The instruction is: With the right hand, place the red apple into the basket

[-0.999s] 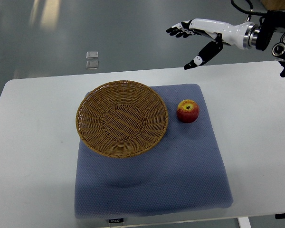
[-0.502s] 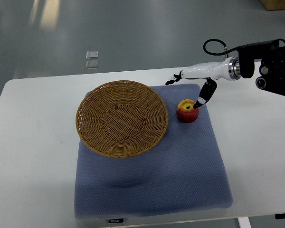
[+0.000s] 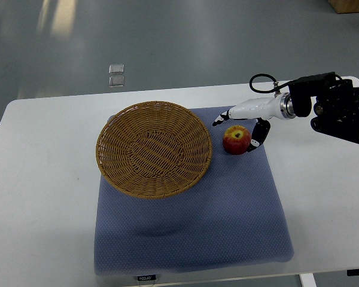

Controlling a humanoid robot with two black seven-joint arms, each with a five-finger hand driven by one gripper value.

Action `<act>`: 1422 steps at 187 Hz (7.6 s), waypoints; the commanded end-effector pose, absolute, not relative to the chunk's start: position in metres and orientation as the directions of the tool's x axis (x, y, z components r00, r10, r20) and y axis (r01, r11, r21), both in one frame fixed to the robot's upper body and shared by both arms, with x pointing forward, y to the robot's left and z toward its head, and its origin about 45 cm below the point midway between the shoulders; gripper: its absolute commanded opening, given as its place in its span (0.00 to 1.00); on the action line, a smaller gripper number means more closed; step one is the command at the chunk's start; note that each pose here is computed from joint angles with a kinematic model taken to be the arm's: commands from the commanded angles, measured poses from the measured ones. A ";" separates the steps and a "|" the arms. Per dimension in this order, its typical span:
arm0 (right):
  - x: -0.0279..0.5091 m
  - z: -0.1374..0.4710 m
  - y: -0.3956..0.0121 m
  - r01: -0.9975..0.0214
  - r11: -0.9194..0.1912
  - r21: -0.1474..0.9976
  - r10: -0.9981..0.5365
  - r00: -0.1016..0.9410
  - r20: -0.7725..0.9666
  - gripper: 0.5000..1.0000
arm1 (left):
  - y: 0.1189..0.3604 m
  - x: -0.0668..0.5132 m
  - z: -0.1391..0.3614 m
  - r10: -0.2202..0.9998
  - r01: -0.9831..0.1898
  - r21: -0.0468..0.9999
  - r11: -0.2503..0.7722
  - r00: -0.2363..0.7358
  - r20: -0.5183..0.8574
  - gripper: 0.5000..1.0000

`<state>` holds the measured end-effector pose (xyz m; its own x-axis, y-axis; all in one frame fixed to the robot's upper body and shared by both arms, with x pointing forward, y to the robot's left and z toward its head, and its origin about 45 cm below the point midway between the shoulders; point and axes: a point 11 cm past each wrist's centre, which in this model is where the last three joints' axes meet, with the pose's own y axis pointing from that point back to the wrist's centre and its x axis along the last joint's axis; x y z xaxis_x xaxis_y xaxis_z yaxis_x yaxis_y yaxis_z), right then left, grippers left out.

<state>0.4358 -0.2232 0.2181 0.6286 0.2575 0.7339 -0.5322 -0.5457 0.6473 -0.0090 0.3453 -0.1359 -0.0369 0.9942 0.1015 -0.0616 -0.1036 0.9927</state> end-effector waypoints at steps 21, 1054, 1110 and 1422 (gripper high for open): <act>0.441 0.209 -0.223 -0.545 -0.522 0.656 0.288 0.611 0.738 0.84 | 0.346 -0.009 -0.136 0.994 -0.061 0.993 -0.105 -0.037 0.102 1.00; 0.508 0.350 -0.131 -0.694 -0.682 0.230 -0.204 0.483 0.852 0.83 | 0.346 -0.009 -0.136 0.994 -0.061 0.993 -0.105 -0.037 0.102 1.00; 0.521 0.328 -0.193 -0.838 -0.544 0.027 -0.734 0.492 0.469 0.83 | 0.346 -0.009 -0.136 0.994 -0.061 0.993 -0.105 -0.037 0.102 1.00; 0.469 0.171 -0.263 -0.989 -0.088 0.119 -0.785 -0.005 -0.620 0.85 | 0.345 -0.009 -0.136 0.994 -0.062 0.993 -0.103 -0.037 0.101 1.00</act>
